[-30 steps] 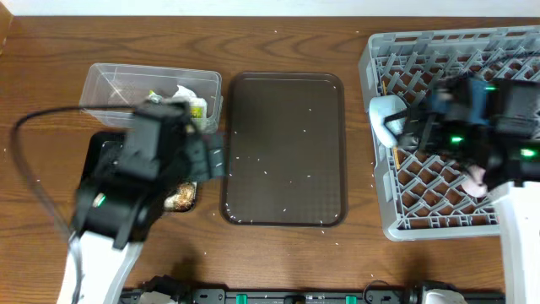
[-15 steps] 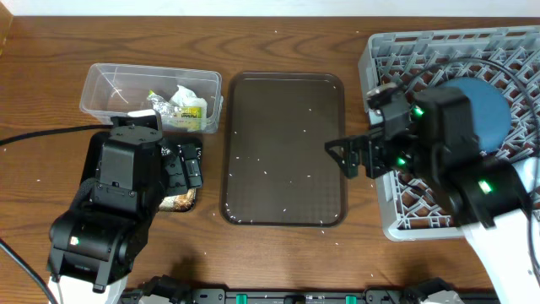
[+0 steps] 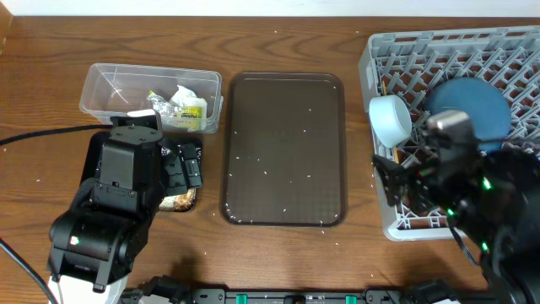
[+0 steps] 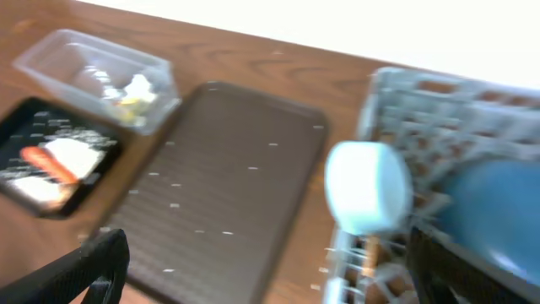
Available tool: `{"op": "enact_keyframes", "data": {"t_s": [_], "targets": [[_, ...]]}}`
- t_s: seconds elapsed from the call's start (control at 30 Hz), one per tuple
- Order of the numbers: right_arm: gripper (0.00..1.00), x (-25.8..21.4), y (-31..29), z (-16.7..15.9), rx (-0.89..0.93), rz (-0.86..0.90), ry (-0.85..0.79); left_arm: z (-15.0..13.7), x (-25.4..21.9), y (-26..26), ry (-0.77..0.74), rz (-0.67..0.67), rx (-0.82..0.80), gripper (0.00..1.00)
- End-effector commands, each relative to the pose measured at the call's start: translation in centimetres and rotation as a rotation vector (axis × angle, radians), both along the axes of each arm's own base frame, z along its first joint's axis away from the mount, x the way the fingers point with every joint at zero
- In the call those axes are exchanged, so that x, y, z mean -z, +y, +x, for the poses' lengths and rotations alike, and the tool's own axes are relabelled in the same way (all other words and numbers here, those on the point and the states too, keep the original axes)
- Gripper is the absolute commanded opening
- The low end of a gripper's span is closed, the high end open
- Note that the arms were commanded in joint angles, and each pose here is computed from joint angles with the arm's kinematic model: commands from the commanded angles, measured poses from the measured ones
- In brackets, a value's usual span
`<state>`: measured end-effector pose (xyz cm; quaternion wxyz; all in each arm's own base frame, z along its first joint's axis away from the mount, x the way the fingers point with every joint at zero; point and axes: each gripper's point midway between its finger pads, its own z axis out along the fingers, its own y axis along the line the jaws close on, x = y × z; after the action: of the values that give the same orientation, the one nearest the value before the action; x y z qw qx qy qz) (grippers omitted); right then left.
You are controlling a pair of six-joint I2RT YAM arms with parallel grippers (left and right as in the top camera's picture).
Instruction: Sort waste into correct bins and load items into the dishwasher rack
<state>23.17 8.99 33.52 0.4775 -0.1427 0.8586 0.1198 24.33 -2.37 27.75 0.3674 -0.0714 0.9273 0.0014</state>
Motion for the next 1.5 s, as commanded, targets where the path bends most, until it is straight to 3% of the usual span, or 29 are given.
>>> {"op": "enact_keyframes", "data": {"t_s": [0.0, 0.2, 0.37, 0.53, 0.87, 1.47], "targets": [[0.99, -0.7, -1.9, -0.7, 0.04, -0.089, -0.064, 0.0, -0.1, 0.5, -0.002, 0.025, -0.01, 0.98], [0.99, -0.2, -3.2, -0.2, 0.112, -0.116, -0.095, 0.0, -0.1, 0.5, -0.002, 0.025, -0.01, 0.98], [0.99, 1.6, -3.6, 1.4, 0.151, -0.059, -0.232, 0.0, -0.1, 0.5, -0.002, 0.025, -0.01, 0.98], [0.99, 6.8, -2.9, 1.8, 0.113, 0.001, -0.329, 0.0, -0.1, 0.5, -0.002, 0.025, -0.01, 0.98], [0.98, 15.5, -3.2, 0.3, 0.108, 0.013, -0.343, 0.0, -0.1, 0.5, -0.002, 0.025, -0.01, 0.98], [0.99, 17.8, -3.1, 0.5, 0.109, 0.043, -0.455, 0.0, -0.1, 0.5, -0.002, 0.025, -0.01, 0.98]]}}
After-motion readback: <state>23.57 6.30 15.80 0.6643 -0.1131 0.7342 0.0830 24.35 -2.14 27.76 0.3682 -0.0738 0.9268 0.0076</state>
